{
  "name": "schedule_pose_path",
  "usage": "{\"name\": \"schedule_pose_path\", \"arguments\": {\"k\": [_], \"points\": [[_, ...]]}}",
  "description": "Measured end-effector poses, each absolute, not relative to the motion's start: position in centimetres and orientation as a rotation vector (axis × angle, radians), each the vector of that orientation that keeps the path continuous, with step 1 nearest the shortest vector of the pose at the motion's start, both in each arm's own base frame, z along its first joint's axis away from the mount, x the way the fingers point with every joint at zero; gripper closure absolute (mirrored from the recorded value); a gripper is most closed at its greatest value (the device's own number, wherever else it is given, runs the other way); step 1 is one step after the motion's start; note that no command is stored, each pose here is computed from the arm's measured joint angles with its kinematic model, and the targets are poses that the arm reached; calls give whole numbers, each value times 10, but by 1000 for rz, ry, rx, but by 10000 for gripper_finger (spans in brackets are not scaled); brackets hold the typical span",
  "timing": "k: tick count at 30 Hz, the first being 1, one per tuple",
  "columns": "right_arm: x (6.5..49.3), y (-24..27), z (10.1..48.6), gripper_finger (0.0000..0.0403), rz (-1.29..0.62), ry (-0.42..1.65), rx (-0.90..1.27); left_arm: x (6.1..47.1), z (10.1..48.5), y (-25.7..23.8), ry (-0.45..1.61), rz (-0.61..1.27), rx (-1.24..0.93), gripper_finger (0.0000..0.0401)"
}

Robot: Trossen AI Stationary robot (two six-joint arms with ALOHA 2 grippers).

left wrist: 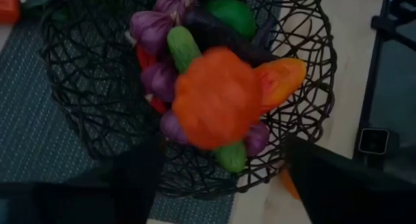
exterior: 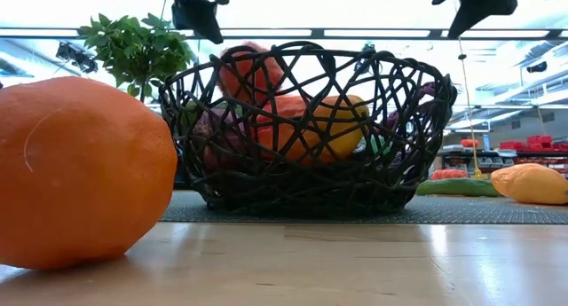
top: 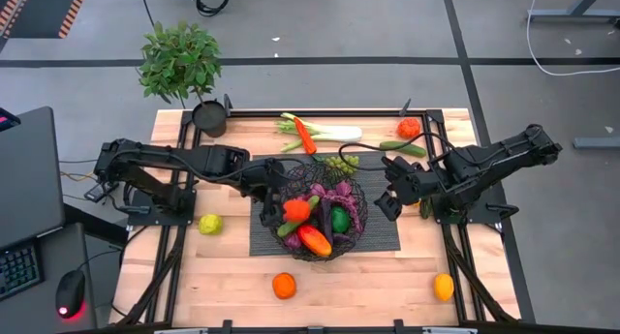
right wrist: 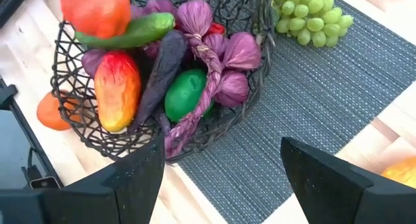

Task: Build produce basket
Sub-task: Put the yellow mango into the black wire basket

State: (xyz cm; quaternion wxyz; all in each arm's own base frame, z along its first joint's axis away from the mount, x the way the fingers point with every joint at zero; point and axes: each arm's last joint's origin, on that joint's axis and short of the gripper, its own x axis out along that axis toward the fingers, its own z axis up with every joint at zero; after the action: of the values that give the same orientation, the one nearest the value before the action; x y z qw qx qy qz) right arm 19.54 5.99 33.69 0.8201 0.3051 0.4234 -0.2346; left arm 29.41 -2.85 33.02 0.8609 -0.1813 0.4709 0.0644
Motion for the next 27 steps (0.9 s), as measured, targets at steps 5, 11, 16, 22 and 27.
{"name": "schedule_pose_path", "arguments": {"k": [5,11,16,22,27], "points": [[196,60,337,94,-503,894,657,294,330,-27,974,171,-357,21],[191,57,335,94,-603,902,706,294,330,-26,978,179,-360,4],[177,43,324,94,-868,1004,743,292,328,-17,1010,179,-260,4],[171,26,297,95,-1021,1145,757,291,328,13,981,390,-278,5],[167,14,266,95,-1116,1237,799,288,328,47,952,530,-395,5]]}}
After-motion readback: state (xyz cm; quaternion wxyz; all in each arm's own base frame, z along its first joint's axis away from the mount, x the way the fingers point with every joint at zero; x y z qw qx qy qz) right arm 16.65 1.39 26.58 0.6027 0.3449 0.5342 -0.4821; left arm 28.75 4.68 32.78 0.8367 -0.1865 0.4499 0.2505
